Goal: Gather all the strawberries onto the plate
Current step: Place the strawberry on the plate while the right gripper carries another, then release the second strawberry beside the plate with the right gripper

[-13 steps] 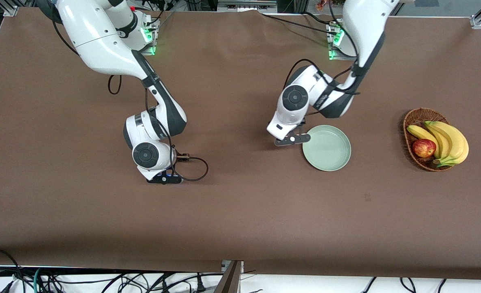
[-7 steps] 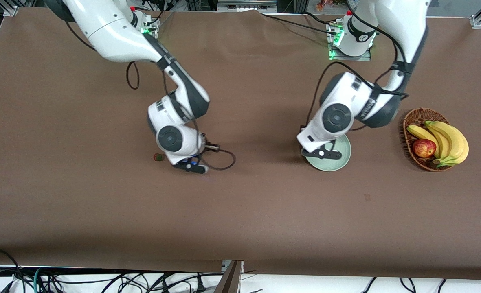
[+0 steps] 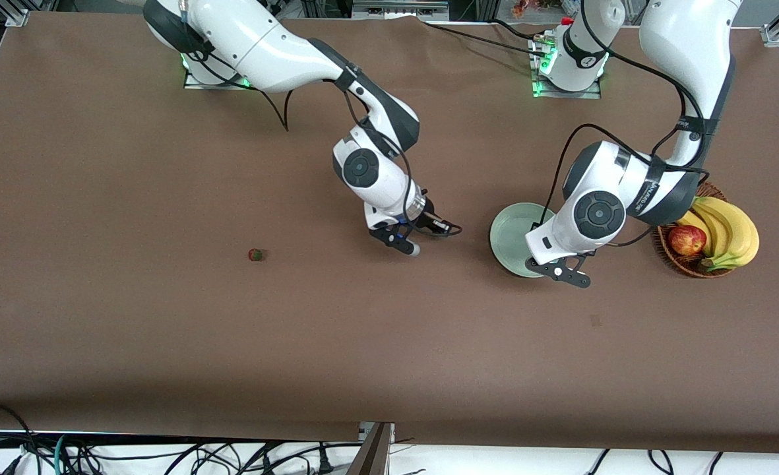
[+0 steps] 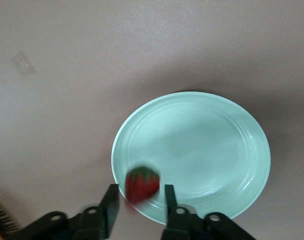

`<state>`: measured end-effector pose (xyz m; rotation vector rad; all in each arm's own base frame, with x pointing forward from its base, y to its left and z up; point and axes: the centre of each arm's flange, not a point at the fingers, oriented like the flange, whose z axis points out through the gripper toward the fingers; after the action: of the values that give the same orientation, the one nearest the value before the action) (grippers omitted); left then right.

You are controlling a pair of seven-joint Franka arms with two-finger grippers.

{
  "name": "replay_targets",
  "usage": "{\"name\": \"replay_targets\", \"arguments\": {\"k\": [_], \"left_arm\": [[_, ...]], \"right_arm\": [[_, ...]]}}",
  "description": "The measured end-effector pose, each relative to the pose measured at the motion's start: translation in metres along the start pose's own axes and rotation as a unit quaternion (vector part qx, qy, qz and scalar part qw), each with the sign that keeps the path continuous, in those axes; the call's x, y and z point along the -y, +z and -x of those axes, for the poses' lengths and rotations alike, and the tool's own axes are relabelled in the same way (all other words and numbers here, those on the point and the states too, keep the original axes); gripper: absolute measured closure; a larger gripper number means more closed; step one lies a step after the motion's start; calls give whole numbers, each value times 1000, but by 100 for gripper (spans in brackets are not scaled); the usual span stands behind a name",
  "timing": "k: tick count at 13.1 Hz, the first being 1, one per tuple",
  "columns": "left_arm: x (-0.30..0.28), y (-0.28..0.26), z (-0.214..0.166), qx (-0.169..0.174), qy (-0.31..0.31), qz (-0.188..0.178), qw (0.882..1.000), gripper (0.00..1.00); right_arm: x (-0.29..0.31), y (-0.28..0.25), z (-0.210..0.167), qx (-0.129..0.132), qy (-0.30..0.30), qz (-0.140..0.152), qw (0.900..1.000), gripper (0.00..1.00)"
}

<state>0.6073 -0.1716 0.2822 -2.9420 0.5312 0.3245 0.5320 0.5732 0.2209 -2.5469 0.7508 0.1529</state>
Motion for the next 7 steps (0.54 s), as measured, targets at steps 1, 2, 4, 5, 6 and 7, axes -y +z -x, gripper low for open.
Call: {"name": "replay_targets", "arguments": {"k": [1, 2, 4, 5, 6, 7], "left_arm": [[-5, 0, 0, 0, -1, 1, 1000, 39], [-10, -1, 0, 1, -6, 1, 1000, 28], [-13, -1, 0, 3, -11, 1, 1000, 6], [-12, -4, 2, 10, -16, 5, 1000, 0], [-13, -8, 6, 17, -24, 17, 999, 0], [-15, -14, 9, 21, -32, 30, 999, 0]], "right_arm": [[-1, 2, -3, -1, 3, 0, 1000, 64], [-4, 5, -6, -2, 4, 4, 1000, 64], [-13, 23, 0, 0, -5, 18, 1000, 63], [-17, 31, 4, -1, -12, 25, 1000, 60], [-20, 36, 5, -5, -19, 31, 999, 50], [-23, 38, 1, -12, -24, 38, 999, 41]]}}
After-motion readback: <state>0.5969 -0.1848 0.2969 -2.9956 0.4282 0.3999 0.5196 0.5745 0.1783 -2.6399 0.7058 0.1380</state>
